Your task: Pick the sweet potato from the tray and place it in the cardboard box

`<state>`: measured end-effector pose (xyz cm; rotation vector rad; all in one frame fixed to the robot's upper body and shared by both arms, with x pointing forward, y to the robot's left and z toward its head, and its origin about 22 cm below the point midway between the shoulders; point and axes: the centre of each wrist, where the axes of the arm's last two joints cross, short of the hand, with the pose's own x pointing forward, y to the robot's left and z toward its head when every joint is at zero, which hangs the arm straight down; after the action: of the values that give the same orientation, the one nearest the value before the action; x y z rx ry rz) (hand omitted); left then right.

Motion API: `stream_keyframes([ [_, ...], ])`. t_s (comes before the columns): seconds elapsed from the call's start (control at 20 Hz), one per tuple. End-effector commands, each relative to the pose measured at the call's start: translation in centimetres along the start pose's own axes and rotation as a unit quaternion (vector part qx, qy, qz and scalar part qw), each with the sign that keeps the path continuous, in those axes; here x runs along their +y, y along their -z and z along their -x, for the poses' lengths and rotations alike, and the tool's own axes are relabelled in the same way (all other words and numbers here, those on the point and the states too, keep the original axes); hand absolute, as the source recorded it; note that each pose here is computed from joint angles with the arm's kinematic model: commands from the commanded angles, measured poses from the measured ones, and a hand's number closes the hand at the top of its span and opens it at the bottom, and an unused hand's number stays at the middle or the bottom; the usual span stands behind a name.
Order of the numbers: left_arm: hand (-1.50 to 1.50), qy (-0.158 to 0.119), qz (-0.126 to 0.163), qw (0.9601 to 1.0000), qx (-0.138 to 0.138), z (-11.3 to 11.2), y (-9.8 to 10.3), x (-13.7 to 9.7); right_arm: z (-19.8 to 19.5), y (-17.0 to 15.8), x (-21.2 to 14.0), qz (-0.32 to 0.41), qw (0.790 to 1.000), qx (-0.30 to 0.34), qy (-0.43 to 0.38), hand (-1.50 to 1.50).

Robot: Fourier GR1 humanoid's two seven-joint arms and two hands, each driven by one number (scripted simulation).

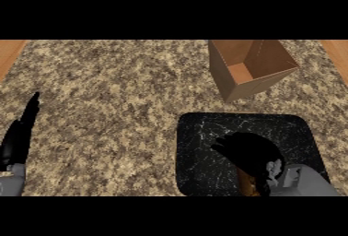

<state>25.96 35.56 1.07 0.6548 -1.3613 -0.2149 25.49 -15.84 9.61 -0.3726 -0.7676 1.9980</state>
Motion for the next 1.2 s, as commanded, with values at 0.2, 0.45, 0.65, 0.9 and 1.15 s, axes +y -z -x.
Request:
stream_keyframes([
  [0.2, 0.0, -0.002, 0.0, 1.0, -0.001, -0.7, 0.6, 1.2, -0.6, 1.3, 3.2, -0.047, 0.997, 0.06, -0.023, -1.5],
  [0.45, 0.0, -0.006, 0.0, 1.0, -0.003, -0.4, 0.8, -0.9, -0.8, 4.8, 3.6, -0.035, 0.996, 0.079, -0.026, 1.5],
  [0.65, 0.0, -0.005, 0.003, 1.0, -0.002, -0.5, 0.0, 1.4, 0.8, 3.4, 3.4, 0.058, 0.994, 0.06, -0.073, 1.5],
  [0.9, 0.0, -0.004, 0.006, 1.0, 0.006, -0.2, -0.2, 0.8, 2.9, 2.9, 5.0, 0.134, 0.985, 0.108, -0.03, 1.5],
  [1.15, 0.0, -0.006, -0.033, 0.9991, 0.027, 1.1, -0.5, 1.8, 12.0, -1.3, 5.2, 0.271, 0.895, 0.273, 0.223, 1.5],
])
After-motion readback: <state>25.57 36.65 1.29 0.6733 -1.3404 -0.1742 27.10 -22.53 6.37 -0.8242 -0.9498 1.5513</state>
